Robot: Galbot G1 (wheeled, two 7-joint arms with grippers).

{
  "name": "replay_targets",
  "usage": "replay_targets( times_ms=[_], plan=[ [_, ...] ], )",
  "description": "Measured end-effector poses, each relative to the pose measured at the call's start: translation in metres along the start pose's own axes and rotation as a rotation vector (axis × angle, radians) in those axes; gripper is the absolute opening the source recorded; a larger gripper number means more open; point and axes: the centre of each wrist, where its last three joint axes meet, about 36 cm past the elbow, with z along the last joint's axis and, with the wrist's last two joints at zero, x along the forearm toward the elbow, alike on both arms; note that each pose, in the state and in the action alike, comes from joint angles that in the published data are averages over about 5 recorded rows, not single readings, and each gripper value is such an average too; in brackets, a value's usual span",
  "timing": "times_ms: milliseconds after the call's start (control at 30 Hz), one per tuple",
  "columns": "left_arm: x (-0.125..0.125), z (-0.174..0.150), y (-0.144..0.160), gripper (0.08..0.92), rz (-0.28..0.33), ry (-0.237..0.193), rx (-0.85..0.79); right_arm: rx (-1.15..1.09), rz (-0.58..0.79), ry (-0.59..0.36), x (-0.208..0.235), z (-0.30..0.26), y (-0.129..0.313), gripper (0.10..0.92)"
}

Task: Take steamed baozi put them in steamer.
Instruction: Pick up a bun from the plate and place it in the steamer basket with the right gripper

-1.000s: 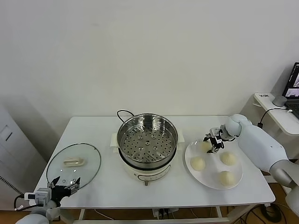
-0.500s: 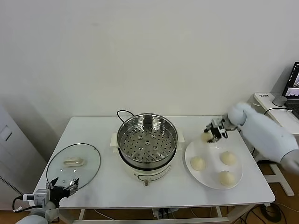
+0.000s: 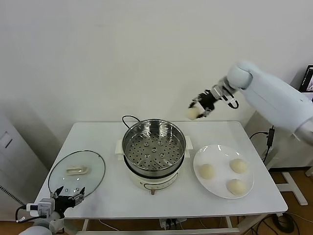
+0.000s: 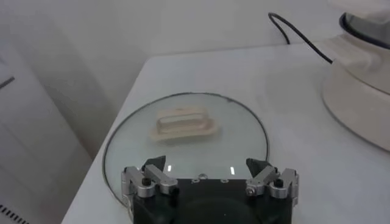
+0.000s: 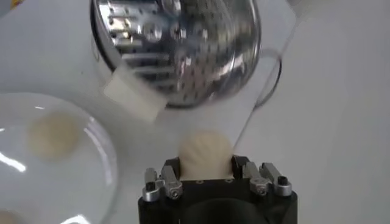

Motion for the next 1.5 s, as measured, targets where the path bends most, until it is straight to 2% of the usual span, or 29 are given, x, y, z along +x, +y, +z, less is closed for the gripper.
replay_targets(
  times_ms=[233, 433, 833, 1167, 1267, 1500],
  plan=[
    [0.000, 0.000, 0.000, 0.823, -0.004, 0.000, -0.005, 0.200, -0.059, -0.028, -0.031, -0.027, -0.051, 0.526],
    [-0.001, 0.000, -0.001, 0.823, -0.004, 0.001, -0.006, 0.307, -0.144, -0.023, -0.071, -0.045, -0.071, 0.526],
    [-0.002, 0.002, 0.000, 0.823, -0.009, 0.005, -0.006, 0.393, -0.267, -0.011, -0.145, -0.072, -0.077, 0.526],
    [-0.002, 0.001, -0.001, 0.823, -0.010, 0.001, -0.008, 0.398, -0.307, 0.001, -0.184, -0.081, -0.068, 0.530],
    [-0.002, 0.001, -0.002, 0.823, -0.011, 0.001, -0.008, 0.398, -0.310, 0.007, -0.188, -0.081, -0.066, 0.586],
    [-0.002, 0.002, -0.002, 0.823, -0.011, 0.002, -0.003, 0.397, -0.294, 0.003, -0.186, -0.080, -0.063, 0.772]
  ],
)
